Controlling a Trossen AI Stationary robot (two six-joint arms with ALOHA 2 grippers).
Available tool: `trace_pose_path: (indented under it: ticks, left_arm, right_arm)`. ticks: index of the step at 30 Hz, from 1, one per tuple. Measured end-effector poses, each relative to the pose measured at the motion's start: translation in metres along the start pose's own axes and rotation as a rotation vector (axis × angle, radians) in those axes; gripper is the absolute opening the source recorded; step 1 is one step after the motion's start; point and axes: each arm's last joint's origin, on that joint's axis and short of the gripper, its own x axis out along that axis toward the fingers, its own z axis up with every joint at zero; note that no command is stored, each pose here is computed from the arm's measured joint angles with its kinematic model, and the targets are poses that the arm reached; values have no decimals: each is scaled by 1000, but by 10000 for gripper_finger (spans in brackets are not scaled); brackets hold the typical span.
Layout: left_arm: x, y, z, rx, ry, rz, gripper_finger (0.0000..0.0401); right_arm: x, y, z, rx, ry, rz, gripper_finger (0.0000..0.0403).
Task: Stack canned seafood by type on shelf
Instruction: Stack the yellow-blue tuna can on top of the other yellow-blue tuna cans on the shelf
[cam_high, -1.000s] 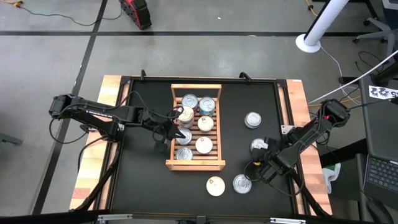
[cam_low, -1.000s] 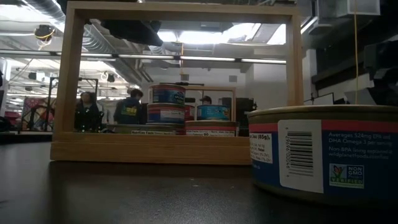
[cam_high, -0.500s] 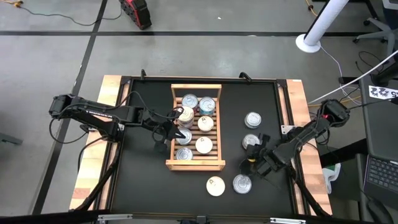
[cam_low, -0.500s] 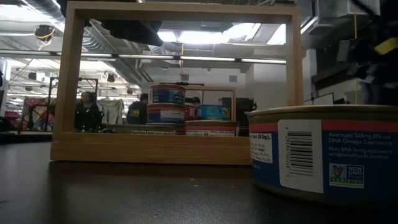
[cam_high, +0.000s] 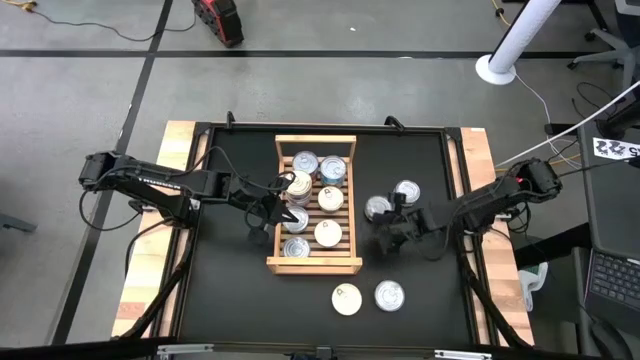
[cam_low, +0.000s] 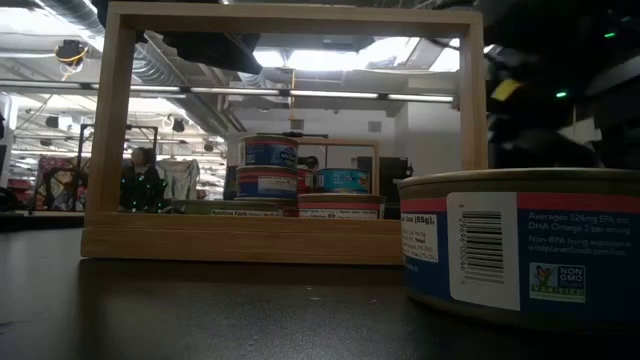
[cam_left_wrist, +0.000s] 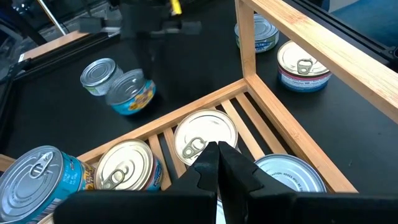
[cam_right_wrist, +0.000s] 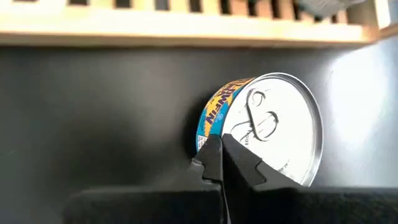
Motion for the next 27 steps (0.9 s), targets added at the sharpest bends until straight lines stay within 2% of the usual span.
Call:
trace_pose_path:
  ticks: [14,27]
  left_arm:
    - [0,0,0,0,0,-1,0]
    - [0,0,0,-1,0,0,0]
  right_arm:
    - [22,-52,21,-103,-69,-94,0]
    - [4,-82,58,-257,-119,-154,0]
